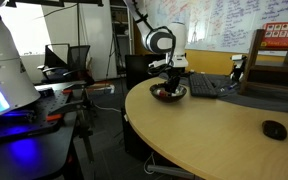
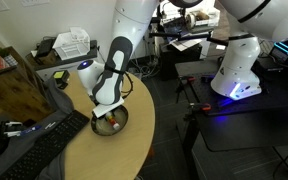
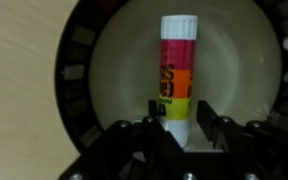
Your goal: Take the bottle out of the bowl and put it on the table
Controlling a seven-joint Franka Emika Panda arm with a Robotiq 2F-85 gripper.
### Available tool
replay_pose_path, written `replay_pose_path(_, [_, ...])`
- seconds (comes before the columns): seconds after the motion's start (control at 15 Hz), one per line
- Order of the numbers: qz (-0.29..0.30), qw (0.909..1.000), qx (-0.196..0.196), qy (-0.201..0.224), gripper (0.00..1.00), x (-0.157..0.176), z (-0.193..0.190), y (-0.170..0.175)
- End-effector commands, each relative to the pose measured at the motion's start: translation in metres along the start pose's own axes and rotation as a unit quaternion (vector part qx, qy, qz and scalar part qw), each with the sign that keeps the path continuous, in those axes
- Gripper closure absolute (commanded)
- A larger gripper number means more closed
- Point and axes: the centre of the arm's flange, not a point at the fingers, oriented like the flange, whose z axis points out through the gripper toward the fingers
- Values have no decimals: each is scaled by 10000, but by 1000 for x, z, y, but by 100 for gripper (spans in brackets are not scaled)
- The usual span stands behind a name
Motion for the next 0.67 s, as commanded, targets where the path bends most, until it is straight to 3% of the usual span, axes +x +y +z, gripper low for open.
replay_pose_path(0.0, [-49,10000,62,-38,77,2,-13,0])
replay_pose_path(0.13, [-24,9999,119,80,92,6,-38,6])
replay_pose_path(0.47, [63,9975,647,276,92,41,-125,36])
replay_pose_path(0.6, [450,9960,534,563,92,67,-143,59])
